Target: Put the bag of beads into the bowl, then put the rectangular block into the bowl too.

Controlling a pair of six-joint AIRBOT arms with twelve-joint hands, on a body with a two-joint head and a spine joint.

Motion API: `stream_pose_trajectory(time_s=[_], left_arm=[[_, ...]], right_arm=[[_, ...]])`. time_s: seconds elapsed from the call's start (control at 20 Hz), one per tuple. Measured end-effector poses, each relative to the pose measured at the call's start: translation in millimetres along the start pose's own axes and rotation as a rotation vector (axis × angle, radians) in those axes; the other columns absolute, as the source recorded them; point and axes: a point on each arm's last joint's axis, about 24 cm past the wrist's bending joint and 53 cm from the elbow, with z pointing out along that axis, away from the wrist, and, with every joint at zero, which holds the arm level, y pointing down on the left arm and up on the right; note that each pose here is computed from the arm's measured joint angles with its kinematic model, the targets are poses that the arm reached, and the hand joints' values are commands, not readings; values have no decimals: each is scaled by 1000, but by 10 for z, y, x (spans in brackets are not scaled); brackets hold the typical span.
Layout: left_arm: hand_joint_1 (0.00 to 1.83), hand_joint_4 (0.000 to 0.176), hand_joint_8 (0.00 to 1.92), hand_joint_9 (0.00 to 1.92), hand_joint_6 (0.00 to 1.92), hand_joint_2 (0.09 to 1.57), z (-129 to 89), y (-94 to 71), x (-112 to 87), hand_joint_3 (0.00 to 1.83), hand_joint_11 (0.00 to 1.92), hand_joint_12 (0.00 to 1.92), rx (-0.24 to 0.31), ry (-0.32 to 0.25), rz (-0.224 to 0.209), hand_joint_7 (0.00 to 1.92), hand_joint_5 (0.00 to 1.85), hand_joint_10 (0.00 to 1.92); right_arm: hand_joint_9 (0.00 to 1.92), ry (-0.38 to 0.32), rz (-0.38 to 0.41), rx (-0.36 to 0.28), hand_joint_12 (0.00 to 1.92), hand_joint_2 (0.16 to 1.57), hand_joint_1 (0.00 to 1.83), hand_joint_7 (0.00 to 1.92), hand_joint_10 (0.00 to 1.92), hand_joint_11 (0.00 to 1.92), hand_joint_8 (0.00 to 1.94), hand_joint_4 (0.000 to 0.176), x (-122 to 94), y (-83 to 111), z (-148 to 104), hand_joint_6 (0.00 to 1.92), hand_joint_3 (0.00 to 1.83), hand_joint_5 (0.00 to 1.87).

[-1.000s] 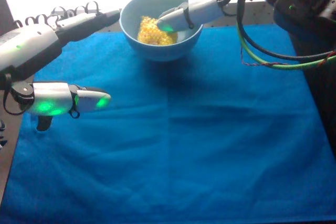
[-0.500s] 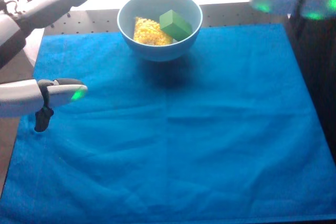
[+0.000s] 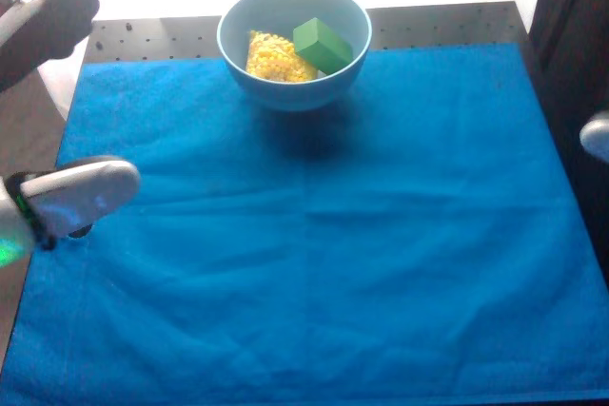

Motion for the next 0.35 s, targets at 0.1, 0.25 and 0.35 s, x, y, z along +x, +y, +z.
stream_pose_trajectory(time_s=[0.1, 0.25, 0.35], left_arm=[[194, 88, 0, 247, 0, 1189, -28, 82, -71, 8, 0, 735, -32, -32, -16, 100, 0, 7], [252, 51, 5, 279, 0, 1192, -45, 111, -69, 0, 0, 700, -33, -46, -43, 124, 0, 6], [265, 13, 0, 277, 0, 1162, -2, 101, -98, 5, 0, 629, -10, -43, -37, 133, 0, 1]], right_arm=[[0, -20, 7, 45, 0, 841, 701, 0, 0, 0, 0, 176, -15, -101, -49, 9, 0, 32], [0, -19, 4, 36, 0, 849, 561, 17, 0, 0, 3, 176, -19, -83, -50, 0, 2, 0], [0, -14, -2, 29, 0, 937, 616, 5, 0, 0, 2, 176, -27, -73, -42, 0, 5, 0]])
